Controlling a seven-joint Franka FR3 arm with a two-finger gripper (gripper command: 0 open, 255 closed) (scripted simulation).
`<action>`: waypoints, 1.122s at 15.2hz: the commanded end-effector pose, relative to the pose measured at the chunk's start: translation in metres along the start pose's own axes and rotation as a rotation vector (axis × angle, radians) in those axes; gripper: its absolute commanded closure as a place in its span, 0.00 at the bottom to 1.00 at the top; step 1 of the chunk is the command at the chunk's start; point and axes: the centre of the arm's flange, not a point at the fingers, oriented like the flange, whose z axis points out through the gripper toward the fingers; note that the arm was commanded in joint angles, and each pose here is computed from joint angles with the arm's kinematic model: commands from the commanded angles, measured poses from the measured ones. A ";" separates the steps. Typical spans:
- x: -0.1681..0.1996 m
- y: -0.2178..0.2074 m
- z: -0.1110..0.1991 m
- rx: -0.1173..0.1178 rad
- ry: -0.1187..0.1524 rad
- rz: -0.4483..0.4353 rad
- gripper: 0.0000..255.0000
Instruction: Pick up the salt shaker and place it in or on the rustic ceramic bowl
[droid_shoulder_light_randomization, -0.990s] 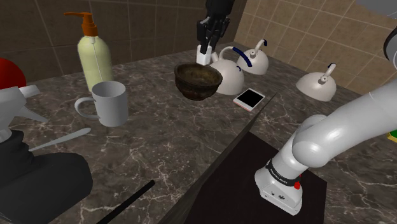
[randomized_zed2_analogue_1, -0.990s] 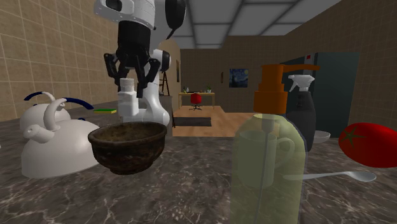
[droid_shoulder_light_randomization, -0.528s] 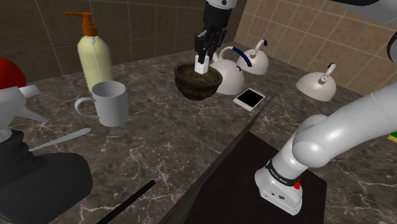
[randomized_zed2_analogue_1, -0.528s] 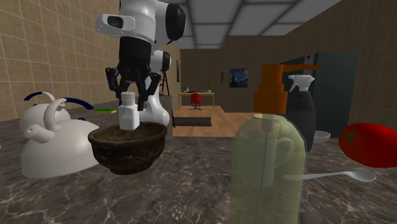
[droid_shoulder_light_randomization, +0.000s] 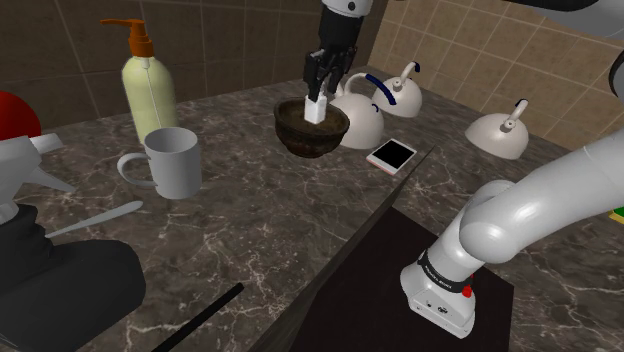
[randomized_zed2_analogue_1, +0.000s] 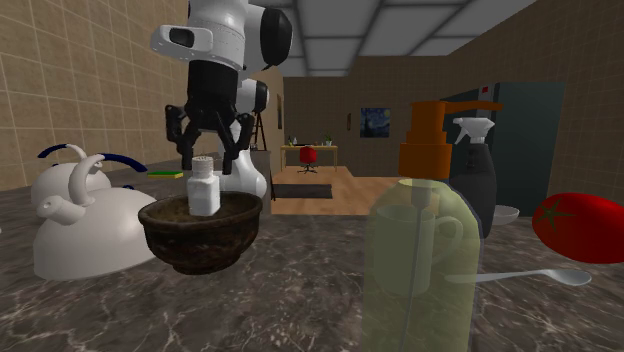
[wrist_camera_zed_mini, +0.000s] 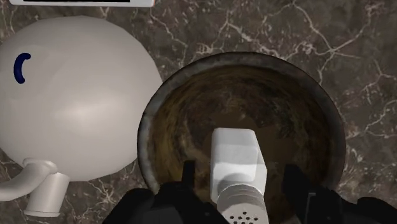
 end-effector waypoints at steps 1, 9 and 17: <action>0.000 0.000 0.000 0.000 0.000 0.000 0.00; 0.000 0.000 -0.050 0.000 0.000 0.000 0.00; 0.000 0.000 -0.050 0.000 0.000 0.000 0.00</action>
